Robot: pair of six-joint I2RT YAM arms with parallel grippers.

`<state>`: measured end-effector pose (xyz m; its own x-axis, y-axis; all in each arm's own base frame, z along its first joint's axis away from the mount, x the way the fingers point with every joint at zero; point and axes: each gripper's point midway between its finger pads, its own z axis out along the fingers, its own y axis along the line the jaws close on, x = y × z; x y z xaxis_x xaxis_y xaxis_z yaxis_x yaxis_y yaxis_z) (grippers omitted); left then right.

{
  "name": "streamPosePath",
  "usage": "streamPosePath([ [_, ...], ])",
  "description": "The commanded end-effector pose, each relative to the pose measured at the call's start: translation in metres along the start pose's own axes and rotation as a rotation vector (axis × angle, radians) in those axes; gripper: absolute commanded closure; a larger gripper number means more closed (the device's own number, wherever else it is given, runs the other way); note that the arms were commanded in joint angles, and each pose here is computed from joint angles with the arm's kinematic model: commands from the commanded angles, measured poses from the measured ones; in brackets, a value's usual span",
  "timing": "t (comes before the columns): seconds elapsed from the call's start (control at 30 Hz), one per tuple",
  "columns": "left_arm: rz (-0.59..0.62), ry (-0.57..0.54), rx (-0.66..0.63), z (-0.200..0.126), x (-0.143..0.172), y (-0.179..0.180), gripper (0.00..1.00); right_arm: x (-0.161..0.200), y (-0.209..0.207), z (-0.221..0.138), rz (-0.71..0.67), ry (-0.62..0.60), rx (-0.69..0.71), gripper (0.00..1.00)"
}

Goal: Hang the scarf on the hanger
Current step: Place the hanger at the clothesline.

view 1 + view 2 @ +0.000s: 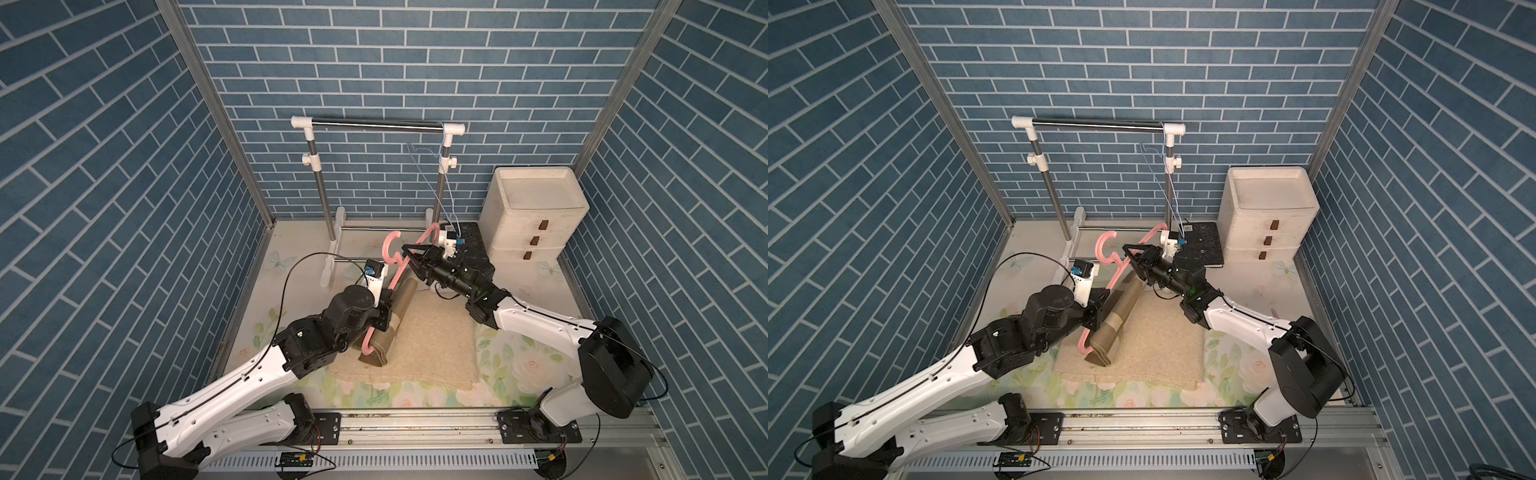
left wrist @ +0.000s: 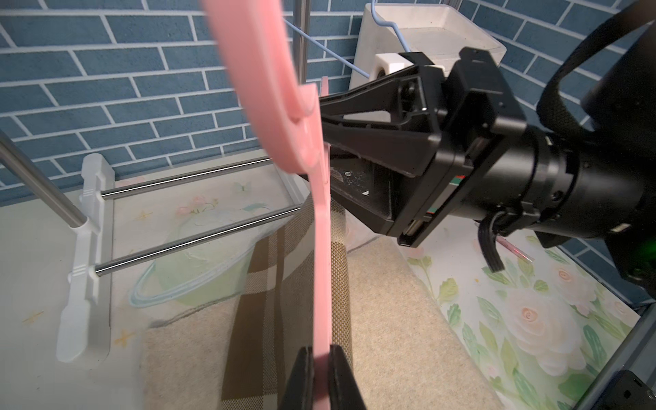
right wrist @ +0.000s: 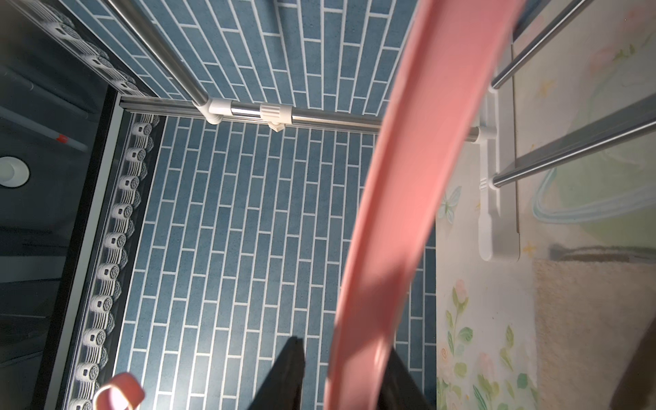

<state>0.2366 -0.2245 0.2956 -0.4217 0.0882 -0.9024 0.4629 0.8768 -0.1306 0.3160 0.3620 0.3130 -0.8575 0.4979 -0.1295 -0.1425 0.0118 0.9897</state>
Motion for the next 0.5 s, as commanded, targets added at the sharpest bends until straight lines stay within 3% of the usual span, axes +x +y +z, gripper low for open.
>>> streamPosePath([
  [0.0, -0.037, -0.085, -0.063, -0.022, -0.041, 0.011, 1.00, -0.005, 0.027, -0.010, -0.100, -0.011, -0.045, 0.54],
  [0.2, -0.010, -0.076, -0.153, -0.038, -0.063, 0.024, 1.00, -0.015, 0.021, -0.022, -0.182, -0.035, 0.015, 0.44],
  [0.47, 0.119, -0.120, -0.325, -0.063, -0.138, 0.044, 1.00, -0.038, 0.003, -0.061, -0.346, -0.102, 0.186, 0.40],
])
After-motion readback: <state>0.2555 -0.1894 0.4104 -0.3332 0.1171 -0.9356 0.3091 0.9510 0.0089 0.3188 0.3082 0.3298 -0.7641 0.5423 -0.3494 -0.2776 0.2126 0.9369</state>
